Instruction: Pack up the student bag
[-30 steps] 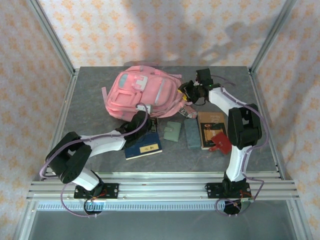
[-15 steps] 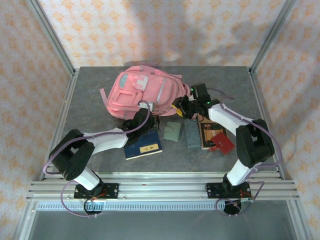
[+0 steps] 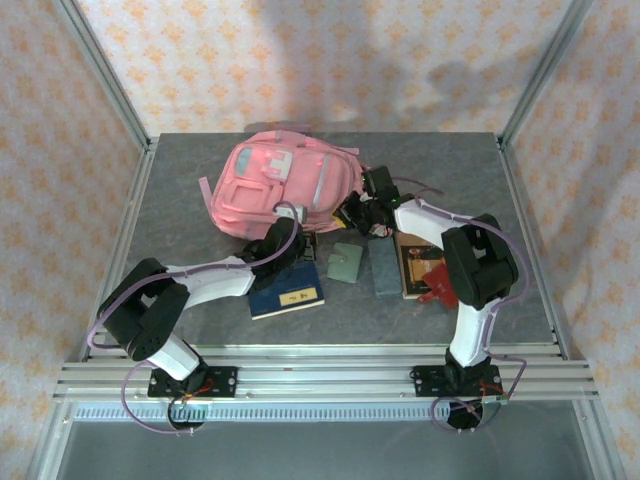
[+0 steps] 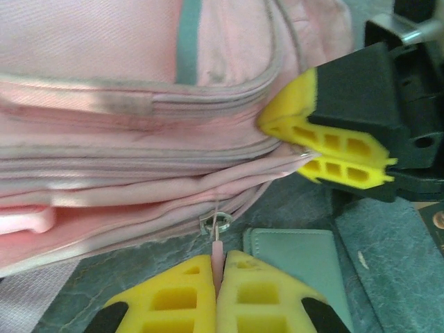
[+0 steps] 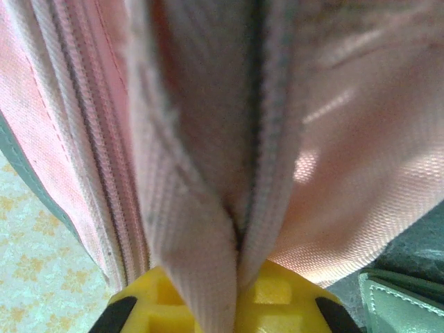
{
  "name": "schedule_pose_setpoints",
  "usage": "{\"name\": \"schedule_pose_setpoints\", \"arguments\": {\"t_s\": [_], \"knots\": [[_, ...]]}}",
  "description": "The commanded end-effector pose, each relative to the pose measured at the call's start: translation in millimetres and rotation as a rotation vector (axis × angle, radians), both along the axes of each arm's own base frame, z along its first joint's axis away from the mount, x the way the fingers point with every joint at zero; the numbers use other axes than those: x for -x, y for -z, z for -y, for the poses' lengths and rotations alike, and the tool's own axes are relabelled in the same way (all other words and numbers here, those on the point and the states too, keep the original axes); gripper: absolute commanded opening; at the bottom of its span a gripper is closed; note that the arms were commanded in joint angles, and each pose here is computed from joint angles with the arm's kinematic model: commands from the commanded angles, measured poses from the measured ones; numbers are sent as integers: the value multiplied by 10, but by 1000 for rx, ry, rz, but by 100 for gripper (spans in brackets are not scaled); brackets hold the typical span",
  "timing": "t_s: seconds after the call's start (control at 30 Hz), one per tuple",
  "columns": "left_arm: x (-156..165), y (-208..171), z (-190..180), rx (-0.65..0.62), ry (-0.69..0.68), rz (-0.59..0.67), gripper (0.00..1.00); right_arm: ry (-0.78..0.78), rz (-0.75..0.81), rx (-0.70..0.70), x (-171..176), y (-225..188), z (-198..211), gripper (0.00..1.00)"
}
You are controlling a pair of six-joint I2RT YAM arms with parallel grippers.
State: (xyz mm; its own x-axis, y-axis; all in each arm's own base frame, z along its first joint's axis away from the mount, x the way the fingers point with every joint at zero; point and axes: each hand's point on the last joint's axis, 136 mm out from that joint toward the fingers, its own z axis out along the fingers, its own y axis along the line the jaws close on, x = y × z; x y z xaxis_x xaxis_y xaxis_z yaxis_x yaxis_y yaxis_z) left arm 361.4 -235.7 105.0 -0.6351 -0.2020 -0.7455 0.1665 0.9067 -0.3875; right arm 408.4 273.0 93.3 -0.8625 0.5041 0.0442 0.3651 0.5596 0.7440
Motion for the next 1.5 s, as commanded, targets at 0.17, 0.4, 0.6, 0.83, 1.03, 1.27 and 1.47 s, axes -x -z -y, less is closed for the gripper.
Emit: {"name": "schedule_pose_setpoints", "arguments": {"t_s": [0.17, 0.4, 0.6, 0.83, 1.03, 1.27, 1.47], "knots": [[-63, 109, -1137, 13, -286, -11, 0, 118, 114, -2, -289, -225, 265, 0], [-314, 50, -1291, -39, -326, -12, 0, 54, 117, -54, -287, -270, -48, 0], [-671, -41, -1532, -97, -408, -13, 0, -32, 127, -73, -294, -256, -425, 0], [-580, -131, -1571, -89, -413, -44, 32, -74, 193, 82, -294, -243, -257, 32], [-226, -244, -1506, -22, -352, -62, 50, -113, 299, 168, -85, -644, -21, 38], [159, -169, -1469, 17, -294, -123, 57, -317, 387, 119, 542, -931, -100, 38], [399, 207, -1502, -18, -279, -229, 58, -553, 386, 181, 1289, -536, -219, 37]]}}
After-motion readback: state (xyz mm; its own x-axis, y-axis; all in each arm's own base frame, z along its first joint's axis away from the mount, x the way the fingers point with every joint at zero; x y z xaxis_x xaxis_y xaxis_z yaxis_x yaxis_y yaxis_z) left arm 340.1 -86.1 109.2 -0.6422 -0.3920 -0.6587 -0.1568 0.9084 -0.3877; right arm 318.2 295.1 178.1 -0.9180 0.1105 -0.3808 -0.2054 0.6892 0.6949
